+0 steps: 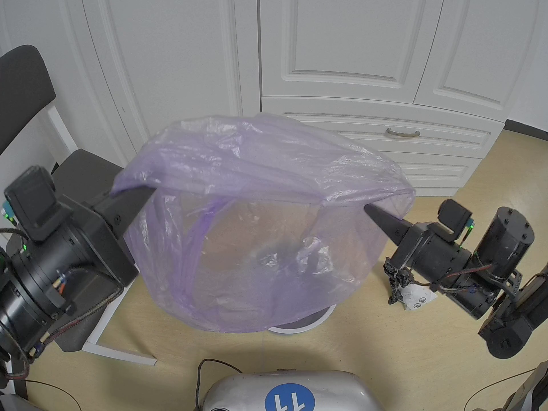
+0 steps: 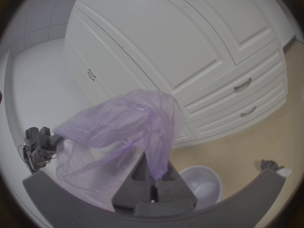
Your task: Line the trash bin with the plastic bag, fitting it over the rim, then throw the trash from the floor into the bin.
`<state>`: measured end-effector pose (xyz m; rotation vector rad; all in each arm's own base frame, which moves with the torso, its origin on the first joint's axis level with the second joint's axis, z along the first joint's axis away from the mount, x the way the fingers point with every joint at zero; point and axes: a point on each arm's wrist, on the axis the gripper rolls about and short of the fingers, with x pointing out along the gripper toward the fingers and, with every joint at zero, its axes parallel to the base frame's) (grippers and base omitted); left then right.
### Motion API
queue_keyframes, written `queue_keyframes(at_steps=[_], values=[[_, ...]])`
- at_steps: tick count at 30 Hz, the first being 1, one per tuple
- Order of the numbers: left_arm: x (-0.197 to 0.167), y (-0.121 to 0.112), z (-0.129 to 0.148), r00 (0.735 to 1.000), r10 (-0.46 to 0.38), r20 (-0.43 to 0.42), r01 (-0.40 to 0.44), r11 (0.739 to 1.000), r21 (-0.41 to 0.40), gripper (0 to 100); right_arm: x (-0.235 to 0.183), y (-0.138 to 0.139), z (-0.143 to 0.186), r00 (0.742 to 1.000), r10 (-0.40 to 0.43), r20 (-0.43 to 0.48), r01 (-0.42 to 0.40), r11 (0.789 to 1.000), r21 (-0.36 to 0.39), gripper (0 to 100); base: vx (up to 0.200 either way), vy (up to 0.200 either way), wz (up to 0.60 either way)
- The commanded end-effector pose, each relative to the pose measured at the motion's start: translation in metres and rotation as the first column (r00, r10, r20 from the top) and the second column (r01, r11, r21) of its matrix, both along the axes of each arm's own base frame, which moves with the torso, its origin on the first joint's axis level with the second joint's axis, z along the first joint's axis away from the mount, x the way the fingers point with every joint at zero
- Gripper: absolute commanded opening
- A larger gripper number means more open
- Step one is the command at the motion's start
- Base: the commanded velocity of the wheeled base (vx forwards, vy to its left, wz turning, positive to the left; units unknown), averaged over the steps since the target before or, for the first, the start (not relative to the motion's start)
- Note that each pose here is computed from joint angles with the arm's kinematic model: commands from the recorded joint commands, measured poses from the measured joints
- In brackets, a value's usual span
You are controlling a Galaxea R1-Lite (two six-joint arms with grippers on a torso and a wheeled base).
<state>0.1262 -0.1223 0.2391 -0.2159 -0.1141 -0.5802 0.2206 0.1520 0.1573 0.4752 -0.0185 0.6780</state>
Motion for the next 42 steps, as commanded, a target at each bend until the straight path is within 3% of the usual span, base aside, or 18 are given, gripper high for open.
queue_keyframes(at_steps=[1, 6, 8, 9, 11, 14, 15, 17, 19, 21, 25, 26, 27, 29, 36, 42], values=[[0.017, 0.010, -0.051, 0.991, 0.113, -0.069, -0.085, 0.943, 0.320, 0, -0.028, -0.039, 0.049, 0.996, -0.077, 0.053, 0.080, 0.995, -0.060, 0, 0.000, 0.000, 0.00], [0.019, 0.008, -0.060, 0.990, 0.115, -0.088, -0.076, 0.930, 0.361, 0, -0.060, -0.058, 0.078, 0.990, -0.110, -0.093, 0.093, 0.981, -0.172, 0, 0.000, 0.000, 0.00], [0.021, 0.006, -0.069, 0.987, 0.107, -0.116, -0.054, 0.921, 0.386, 0, -0.087, -0.074, 0.084, 0.977, -0.121, -0.175, 0.060, 0.946, -0.319, 0, 0.000, 0.000, 0.00], [0.021, 0.006, -0.070, 0.987, 0.104, -0.119, -0.050, 0.921, 0.387, 0, -0.089, -0.075, 0.084, 0.977, -0.122, -0.177, 0.056, 0.940, -0.337, 0, 0.000, 0.000, 0.00], [0.022, 0.004, -0.083, 0.985, 0.063, -0.163, 0.010, 0.909, 0.416, 0, -0.108, -0.086, 0.079, 0.969, -0.132, -0.208, 0.012, 0.868, -0.497, 0, 0.000, 0.000, 0.00], [0.024, 0.001, -0.094, 0.977, 0.029, -0.209, 0.067, 0.898, 0.435, 0, -0.114, -0.090, 0.068, 0.975, -0.124, -0.186, -0.018, 0.788, -0.616, 0, 0.000, 0.000, 0.00], [0.024, 0.001, -0.094, 0.977, 0.029, -0.209, 0.067, 0.898, 0.435, 0, -0.114, -0.090, 0.068, 0.975, -0.124, -0.186, -0.018, 0.788, -0.616, 0, 0.000, 0.000, 0.00], [0.028, -0.001, -0.099, 0.973, 0.029, -0.230, 0.079, 0.892, 0.445, 0, -0.114, -0.092, 0.053, 0.973, -0.148, -0.176, -0.015, 0.722, -0.692, 0, 0.000, 0.000, 0.00], [0.029, 0.000, -0.100, 0.972, 0.036, -0.233, 0.074, 0.892, 0.447, 0, -0.113, -0.093, 0.046, 0.969, -0.183, -0.164, 0.002, 0.676, -0.737, 0, 0.000, 0.000, 0.00], [0.030, 0.002, -0.099, 0.973, 0.044, -0.229, 0.064, 0.894, 0.443, 0, -0.112, -0.095, 0.039, 0.966, -0.216, -0.142, 0.022, 0.615, -0.788, 0, 0.000, 0.000, 0.00], [0.035, 0.008, -0.097, 0.975, 0.073, -0.211, 0.025, 0.903, 0.430, 0, -0.114, -0.103, 0.027, 0.969, -0.226, -0.104, 0.027, 0.510, -0.860, 0, 0.000, 0.000, 0.00], [0.035, 0.008, -0.096, 0.975, 0.074, -0.208, 0.022, 0.904, 0.427, 0, -0.114, -0.104, 0.027, 0.969, -0.226, -0.098, 0.029, 0.498, -0.866, 0, 0.000, 0.000, 0.00], [0.038, 0.012, -0.094, 0.978, 0.076, -0.195, 0.011, 0.911, 0.412, 0, -0.114, -0.108, 0.025, 0.968, -0.237, -0.081, 0.040, 0.464, -0.885, 0, 0.000, 0.000, 0.00], [0.040, 0.017, -0.091, 0.981, 0.072, -0.182, 0.006, 0.918, 0.397, 0, -0.113, -0.110, 0.024, 0.967, -0.244, -0.077, 0.043, 0.451, -0.892, 0, 0.000, 0.000, 0.00], [0.040, 0.028, -0.087, 0.985, 0.032, -0.168, 0.033, 0.929, 0.369, 0, -0.114, -0.111, 0.022, 0.967, -0.243, -0.080, 0.037, 0.443, -0.896, 0, 0.000, 0.000, 0.00], [0.039, 0.032, -0.085, 0.986, -0.010, -0.165, 0.069, 0.933, 0.354, 0, -0.114, -0.113, 0.014, 0.971, -0.228, -0.074, 0.018, 0.376, -0.926, 0, 0.000, 0.000, 0.00]])
